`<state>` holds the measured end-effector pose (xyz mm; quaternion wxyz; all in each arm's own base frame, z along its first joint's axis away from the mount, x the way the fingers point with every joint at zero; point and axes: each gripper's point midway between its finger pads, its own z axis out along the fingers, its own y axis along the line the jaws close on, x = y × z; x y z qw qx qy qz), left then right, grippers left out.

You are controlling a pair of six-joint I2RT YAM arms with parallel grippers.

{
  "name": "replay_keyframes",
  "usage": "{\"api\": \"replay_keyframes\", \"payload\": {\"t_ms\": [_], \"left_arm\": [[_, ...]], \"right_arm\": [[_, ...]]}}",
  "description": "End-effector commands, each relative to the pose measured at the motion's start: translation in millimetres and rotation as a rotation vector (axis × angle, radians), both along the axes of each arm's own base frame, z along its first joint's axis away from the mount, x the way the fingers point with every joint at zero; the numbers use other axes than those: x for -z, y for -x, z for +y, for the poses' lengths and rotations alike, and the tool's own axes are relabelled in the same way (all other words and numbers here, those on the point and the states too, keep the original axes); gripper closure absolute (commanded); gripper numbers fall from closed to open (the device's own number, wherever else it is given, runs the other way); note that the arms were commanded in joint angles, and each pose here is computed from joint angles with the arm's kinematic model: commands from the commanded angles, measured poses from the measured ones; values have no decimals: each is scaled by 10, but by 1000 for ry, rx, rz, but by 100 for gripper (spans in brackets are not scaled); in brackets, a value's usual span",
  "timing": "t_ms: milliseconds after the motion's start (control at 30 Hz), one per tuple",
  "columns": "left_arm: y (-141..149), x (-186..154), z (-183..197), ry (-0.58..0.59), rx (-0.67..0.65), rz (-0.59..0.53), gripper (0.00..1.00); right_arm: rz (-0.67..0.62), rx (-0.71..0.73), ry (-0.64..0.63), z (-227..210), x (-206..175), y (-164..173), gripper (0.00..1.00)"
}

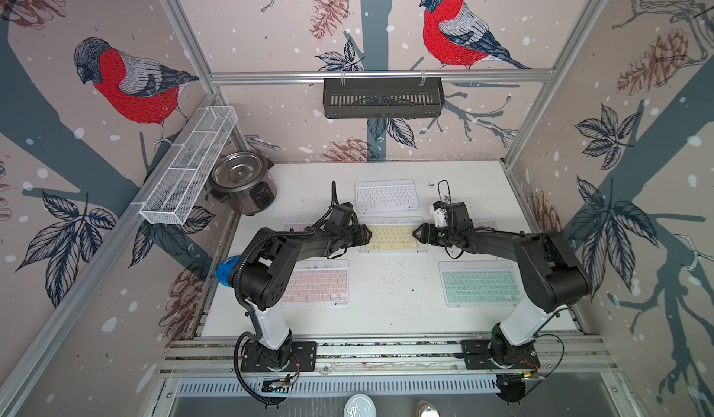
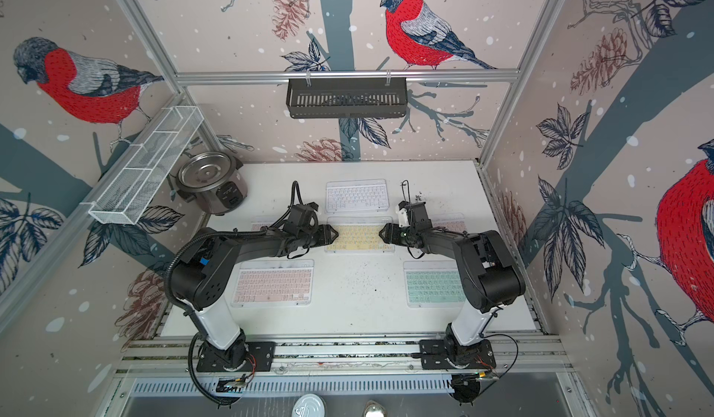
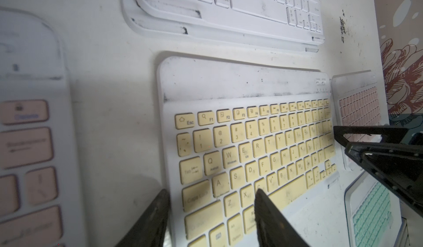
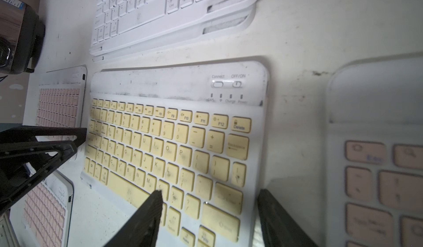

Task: Stack the numeric keypads
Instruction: Pick up the numeric keypad from the center of the board.

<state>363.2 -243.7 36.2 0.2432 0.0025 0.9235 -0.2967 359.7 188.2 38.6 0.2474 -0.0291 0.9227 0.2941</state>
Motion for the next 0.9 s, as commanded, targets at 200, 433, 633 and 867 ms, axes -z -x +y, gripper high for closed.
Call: {"api": "replay_keyframes", "payload": {"t_ms": [200,433,633,867], "left_arm": [[105,76,26,-3,0,32,40],[152,123,50,-11,0,45,40],[195,165,65,-12,2,57,40],[240,192,86,-16,3,64,41]], "right_arm": [[13,-31,-79,116,-69,57,32],[7,-46,-180,155,-222,82,32],[1,-58,-276,162,-376,117,32],[1,-66,-313,162,-434,175,32]]}}
